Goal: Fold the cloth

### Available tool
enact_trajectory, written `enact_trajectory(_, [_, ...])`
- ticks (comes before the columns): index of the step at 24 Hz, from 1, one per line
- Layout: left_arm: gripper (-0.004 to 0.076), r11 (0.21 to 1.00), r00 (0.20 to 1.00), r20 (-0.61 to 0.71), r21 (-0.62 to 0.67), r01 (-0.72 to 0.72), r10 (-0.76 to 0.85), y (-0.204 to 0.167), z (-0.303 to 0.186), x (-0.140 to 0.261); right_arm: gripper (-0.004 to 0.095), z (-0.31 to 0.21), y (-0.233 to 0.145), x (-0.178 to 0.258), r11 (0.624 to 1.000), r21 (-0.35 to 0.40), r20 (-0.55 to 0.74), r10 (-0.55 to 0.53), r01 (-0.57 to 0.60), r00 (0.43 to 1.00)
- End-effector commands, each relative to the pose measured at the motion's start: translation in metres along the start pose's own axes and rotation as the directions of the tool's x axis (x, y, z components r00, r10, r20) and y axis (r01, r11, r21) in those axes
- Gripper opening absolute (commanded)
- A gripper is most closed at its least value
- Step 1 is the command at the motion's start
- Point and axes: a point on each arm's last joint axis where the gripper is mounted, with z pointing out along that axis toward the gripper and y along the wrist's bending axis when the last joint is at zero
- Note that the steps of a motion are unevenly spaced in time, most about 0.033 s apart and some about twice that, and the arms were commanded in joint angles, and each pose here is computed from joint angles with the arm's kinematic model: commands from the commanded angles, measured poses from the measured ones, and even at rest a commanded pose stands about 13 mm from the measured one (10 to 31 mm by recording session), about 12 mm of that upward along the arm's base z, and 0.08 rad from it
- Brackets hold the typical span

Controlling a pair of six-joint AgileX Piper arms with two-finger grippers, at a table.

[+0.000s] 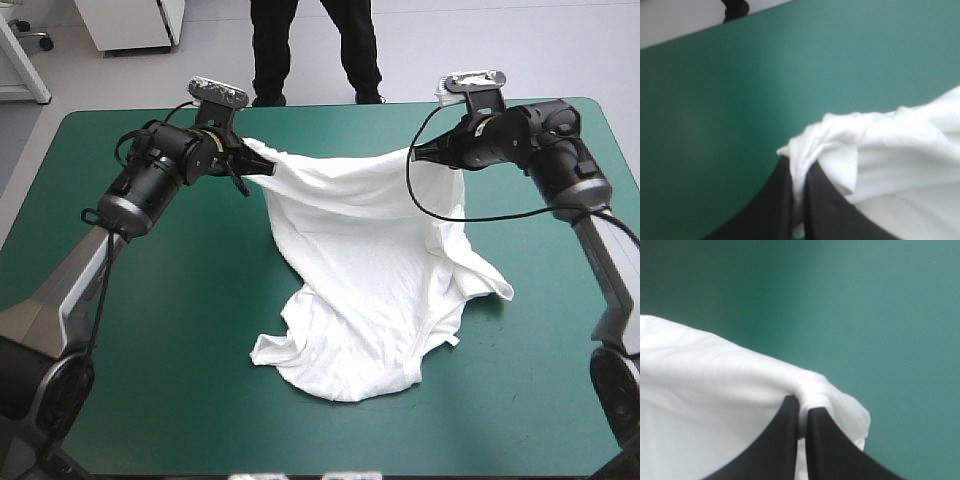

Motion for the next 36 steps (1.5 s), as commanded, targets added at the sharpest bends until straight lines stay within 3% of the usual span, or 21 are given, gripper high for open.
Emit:
enact_trajectory(1, [-0.0009,0.999,0.997,0.074,0.01,0.035,-0.035,0.004,0.008,-0.01,-0.0017,0.014,-0.013,-0.014,0.999,0.019,0.099,0.046,-0.048,0.994])
enact_trajectory(9, [-0.0009,0.999,0.999,-0.011,0.017,0.039,-0.039,-0.003,0.071,0.007,-0.0017,0.075,-0.054,0.002,0.985,0.085,-0.008,0.15,-0.149,0.989])
enact_trajectory(15, [-0.0008,0.996,0.993,-0.09,0.009,0.083,-0.082,-0.004,0.105,0.024,-0.0011,0.093,-0.072,0.01,0.975,0.115,-0.048,0.195,-0.189,0.98])
enact_trajectory(18, [0.0029,0.996,0.991,-0.108,0.007,0.084,-0.083,-0.005,0.111,0.028,0.0091,0.095,-0.075,0.011,0.973,0.116,-0.046,0.205,-0.198,0.978])
enact_trajectory(20, [0.0208,0.996,0.99,-0.108,0.019,0.089,-0.086,-0.006,0.111,0.027,0.0325,0.095,-0.073,0.01,0.975,0.086,-0.045,0.21,-0.206,0.977])
enact_trajectory(21, [0.0393,0.995,0.989,-0.122,0.044,0.091,-0.085,-0.008,0.107,0.024,0.0475,0.095,-0.071,0.01,0.975,0.067,-0.053,0.214,-0.21,0.975])
enact_trajectory(23, [0.0603,0.995,0.991,-0.119,0.056,0.076,-0.069,-0.006,0.091,0.011,0.0571,0.089,-0.068,0.008,0.976,0.06,-0.096,0.213,-0.208,0.972])
enact_trajectory(24, [0.0638,0.996,0.991,-0.112,0.052,0.075,-0.068,-0.004,0.081,0.006,0.0562,0.085,-0.068,0.007,0.977,0.062,-0.113,0.208,-0.202,0.971])
enact_trajectory(29, [0.0619,1.0,0.999,0.052,0.03,0.005,-0.006,0.013,-0.029,-0.027,0.0504,0.014,-0.06,-0.008,0.982,0.064,-0.08,0.184,-0.179,0.98])
enact_trajectory(32, [0.0584,1.0,0.999,0.047,0.023,0.015,-0.016,0.02,-0.09,-0.019,0.0499,-0.033,-0.051,-0.003,0.985,0.063,-0.119,0.166,-0.159,0.979])
enact_trajectory(36, [0.0508,0.998,0.999,0.042,0.061,0.012,-0.014,0.014,-0.13,0.003,0.0491,-0.071,-0.044,0.002,0.987,0.068,-0.079,0.15,-0.144,0.986])
